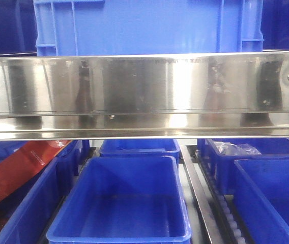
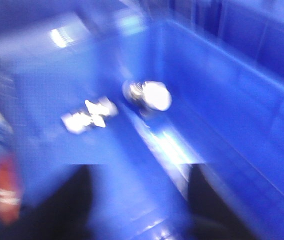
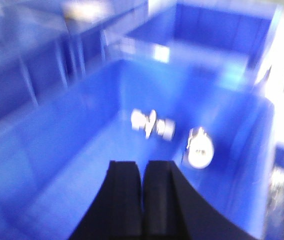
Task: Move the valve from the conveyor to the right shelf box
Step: 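Raise both open grippers up out of the blue bin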
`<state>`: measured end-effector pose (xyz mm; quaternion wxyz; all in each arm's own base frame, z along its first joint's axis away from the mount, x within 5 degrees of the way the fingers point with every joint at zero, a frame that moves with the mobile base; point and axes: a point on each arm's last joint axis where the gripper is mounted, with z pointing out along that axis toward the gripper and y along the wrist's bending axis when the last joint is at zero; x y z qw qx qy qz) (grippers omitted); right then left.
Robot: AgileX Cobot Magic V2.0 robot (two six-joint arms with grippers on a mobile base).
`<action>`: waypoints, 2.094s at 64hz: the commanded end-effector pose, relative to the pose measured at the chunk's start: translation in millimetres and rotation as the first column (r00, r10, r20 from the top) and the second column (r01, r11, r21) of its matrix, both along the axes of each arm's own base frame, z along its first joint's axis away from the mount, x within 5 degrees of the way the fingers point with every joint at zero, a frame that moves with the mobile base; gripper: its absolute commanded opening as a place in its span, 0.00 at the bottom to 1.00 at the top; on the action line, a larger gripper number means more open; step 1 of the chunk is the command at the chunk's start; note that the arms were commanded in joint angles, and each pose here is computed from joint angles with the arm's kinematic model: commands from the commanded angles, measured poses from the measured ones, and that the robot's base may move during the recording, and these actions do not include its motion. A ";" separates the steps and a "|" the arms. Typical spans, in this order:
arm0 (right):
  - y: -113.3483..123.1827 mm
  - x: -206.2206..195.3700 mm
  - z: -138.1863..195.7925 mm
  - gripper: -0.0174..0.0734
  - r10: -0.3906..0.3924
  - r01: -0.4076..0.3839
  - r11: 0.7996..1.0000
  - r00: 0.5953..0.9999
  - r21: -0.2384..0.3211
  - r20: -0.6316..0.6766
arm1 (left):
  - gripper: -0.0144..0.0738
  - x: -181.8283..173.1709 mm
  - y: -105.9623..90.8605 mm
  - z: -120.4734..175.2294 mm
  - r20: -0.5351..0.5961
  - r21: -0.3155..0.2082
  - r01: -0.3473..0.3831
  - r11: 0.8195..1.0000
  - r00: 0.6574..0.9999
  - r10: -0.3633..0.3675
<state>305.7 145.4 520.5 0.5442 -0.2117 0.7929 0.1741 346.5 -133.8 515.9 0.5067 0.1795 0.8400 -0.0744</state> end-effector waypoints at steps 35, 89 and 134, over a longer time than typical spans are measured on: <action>-63.2 -83.3 -45.1 0.02 -0.158 0.156 0.987 0.985 0.029 0.068 | 0.04 -36.0 21.4 5.2 -0.048 0.036 -0.074 0.997 0.996 0.076; -109.8 -214.4 -193.2 0.02 -0.180 0.178 0.984 0.975 0.030 0.133 | 0.04 -245.3 94.5 -130.5 0.291 -0.189 0.018 0.982 0.956 0.038; -115.3 -225.8 -238.0 0.02 -0.188 0.187 0.982 0.964 0.026 0.190 | 0.04 -278.1 106.8 -213.9 0.395 -0.254 0.046 0.966 0.917 0.060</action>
